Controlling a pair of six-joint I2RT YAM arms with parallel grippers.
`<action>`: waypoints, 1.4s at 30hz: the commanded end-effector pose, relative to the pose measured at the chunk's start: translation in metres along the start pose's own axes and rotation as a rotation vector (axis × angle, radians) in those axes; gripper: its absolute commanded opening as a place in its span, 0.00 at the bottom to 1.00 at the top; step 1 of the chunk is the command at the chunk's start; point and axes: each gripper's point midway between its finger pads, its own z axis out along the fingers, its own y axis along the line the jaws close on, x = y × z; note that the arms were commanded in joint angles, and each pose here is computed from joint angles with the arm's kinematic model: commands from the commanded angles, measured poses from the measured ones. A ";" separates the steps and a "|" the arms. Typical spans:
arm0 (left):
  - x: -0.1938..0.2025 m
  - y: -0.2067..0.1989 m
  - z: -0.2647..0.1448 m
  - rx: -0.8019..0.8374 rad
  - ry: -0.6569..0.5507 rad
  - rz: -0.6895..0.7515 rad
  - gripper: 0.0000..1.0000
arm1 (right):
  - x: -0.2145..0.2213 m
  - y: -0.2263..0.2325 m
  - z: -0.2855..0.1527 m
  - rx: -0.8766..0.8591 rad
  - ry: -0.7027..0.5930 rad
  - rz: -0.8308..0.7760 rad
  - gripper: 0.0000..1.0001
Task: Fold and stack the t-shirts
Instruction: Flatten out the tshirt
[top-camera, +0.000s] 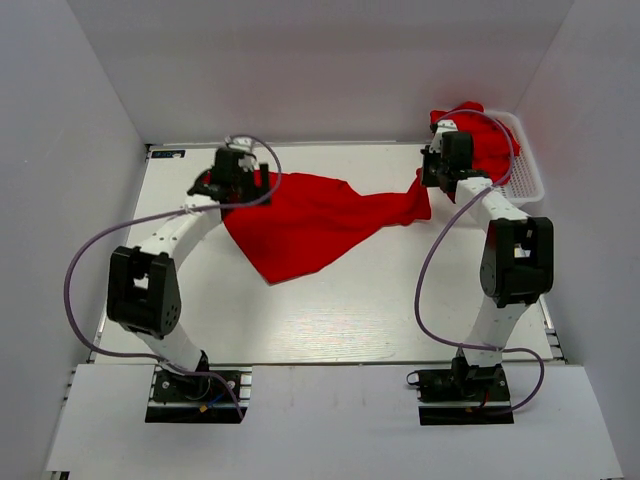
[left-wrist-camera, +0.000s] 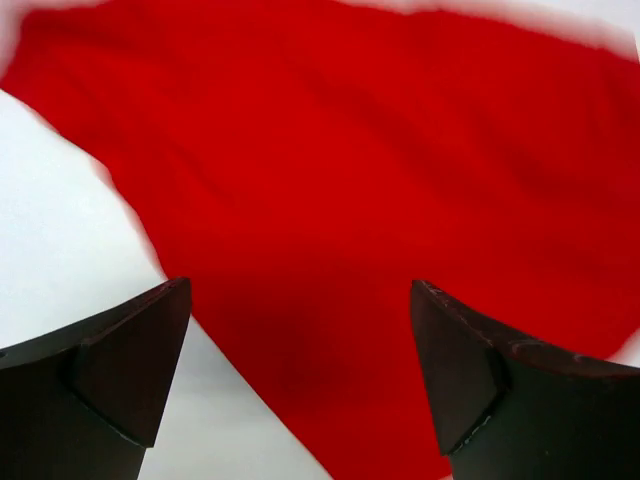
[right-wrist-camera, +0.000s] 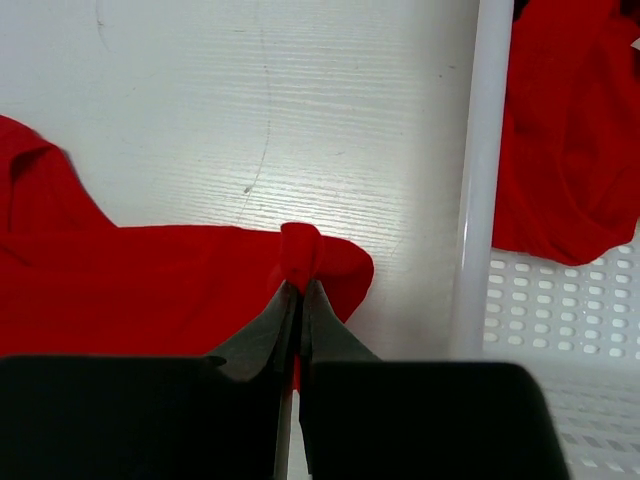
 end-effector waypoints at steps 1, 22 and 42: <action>0.060 -0.049 -0.021 0.140 0.138 0.016 1.00 | -0.030 0.002 -0.021 -0.002 -0.090 0.001 0.03; 0.219 -0.075 -0.053 0.032 0.467 0.195 0.95 | -0.008 -0.001 -0.018 0.004 -0.034 0.039 0.03; 0.050 -0.084 -0.083 -0.024 0.000 0.130 0.00 | -0.042 0.004 -0.064 -0.003 -0.174 0.015 0.00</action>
